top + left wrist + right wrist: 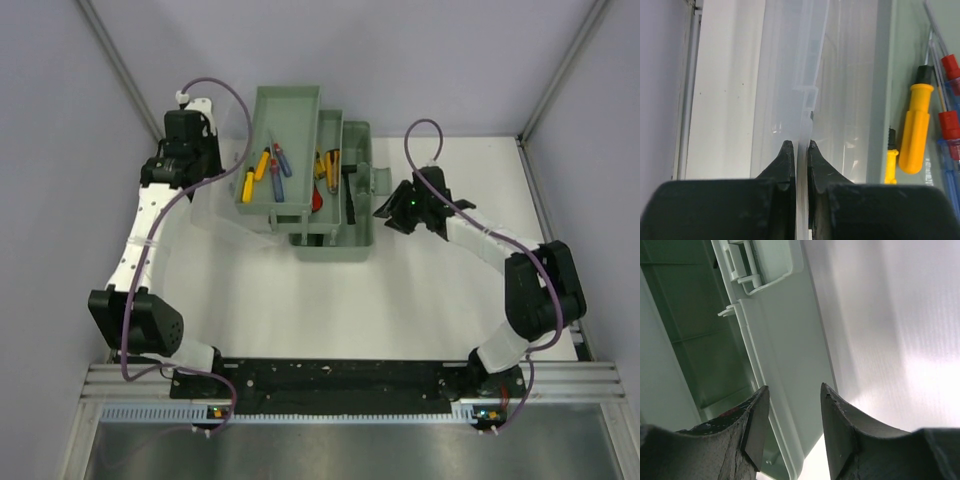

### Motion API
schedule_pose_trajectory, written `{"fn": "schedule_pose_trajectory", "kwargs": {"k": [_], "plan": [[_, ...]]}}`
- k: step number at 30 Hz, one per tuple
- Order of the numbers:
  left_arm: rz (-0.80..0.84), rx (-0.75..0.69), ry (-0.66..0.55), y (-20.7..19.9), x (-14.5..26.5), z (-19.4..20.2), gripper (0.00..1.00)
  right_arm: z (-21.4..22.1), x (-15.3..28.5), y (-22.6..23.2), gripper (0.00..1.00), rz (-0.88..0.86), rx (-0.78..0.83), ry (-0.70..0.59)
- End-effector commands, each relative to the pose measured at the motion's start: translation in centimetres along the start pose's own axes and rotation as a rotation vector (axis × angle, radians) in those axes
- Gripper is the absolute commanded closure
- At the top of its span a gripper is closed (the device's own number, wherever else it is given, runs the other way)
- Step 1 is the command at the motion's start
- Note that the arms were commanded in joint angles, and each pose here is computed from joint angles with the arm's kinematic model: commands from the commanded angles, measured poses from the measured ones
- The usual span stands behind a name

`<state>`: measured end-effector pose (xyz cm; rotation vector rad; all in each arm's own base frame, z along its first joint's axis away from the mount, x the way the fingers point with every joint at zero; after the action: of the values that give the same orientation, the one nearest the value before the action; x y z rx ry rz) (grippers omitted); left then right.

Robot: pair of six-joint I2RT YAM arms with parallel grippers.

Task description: Pack the tool kit

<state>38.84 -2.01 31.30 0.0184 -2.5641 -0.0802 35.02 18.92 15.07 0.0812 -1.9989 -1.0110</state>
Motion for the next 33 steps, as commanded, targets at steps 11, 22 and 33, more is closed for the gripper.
{"fn": "schedule_pose_trajectory", "kwargs": {"k": [11, 22, 33], "plan": [[0.244, 0.102, -0.43, -7.0, 10.4, -9.1, 1.0, 8.1, -2.6, 1.2, 0.57, 0.015, -0.002, 0.204], [0.253, 0.186, -0.333, -10.1, 9.9, -6.5, 1.0, 9.4, -2.3, 1.1, 0.59, 0.063, -0.053, 0.156], [0.333, 0.183, -0.243, -13.8, 9.1, -3.9, 0.97, 9.4, -2.6, 0.8, 0.59, 0.083, -0.062, 0.158]]}}
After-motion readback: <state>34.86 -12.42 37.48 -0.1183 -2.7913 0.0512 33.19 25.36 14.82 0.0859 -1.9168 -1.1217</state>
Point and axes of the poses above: each gripper's point midway between its finger pads, its own x axis back along the fingers, its own y axis along the line the jaws close on, z = x × y, the point moved 5 cm from there along x, back along the fingers, and after that the axes turned 5 degrees about -x, right-handed, at the moved point
